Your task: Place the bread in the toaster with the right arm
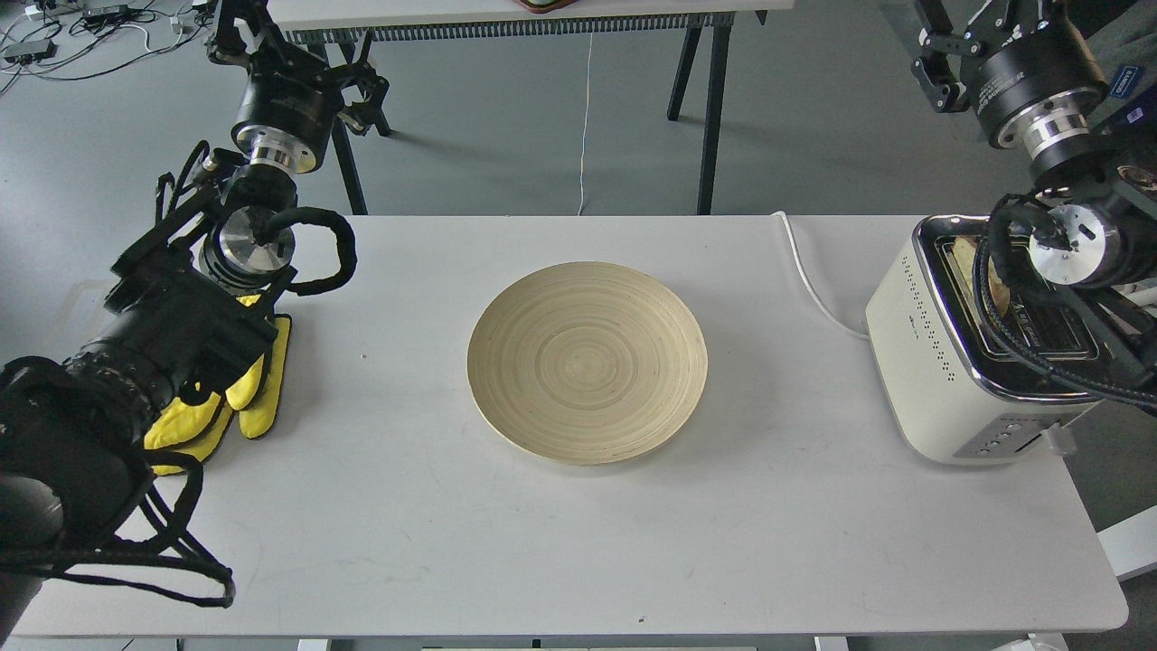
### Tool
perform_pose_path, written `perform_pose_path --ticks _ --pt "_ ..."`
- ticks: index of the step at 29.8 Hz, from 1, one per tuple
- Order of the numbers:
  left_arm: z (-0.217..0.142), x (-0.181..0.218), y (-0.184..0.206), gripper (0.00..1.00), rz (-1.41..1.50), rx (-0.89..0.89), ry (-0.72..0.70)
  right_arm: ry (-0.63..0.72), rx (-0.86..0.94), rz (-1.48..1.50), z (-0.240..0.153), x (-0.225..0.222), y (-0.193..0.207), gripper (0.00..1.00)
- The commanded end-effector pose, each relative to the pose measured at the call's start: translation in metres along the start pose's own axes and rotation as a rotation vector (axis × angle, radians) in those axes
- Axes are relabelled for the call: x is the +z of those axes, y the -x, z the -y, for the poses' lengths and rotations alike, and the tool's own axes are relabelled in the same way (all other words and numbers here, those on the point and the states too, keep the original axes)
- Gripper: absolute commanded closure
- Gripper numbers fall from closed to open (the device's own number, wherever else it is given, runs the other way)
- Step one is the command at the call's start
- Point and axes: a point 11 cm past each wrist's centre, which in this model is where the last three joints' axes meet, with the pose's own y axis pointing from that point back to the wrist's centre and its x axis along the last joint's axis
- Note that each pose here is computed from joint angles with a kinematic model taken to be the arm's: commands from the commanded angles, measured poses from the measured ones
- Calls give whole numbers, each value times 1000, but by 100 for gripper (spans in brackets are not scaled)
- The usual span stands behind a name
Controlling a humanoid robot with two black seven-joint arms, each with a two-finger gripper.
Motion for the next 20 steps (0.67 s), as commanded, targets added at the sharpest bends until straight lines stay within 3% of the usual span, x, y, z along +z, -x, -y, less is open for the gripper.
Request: perform_pose_path --ticks 1,8,13,20 --pt "0 1 0 0 -4 1 4 -33 -33 213 -1 3 -6 1" --pt "0 1 0 0 1 0 -1 -16 -11 427 -11 20 -39 1" --pt "0 2 0 0 -6 -2 5 -1 -1 488 -19 49 -42 1" --pt "0 2 0 0 -4 0 5 -41 19 506 -15 42 -46 1"
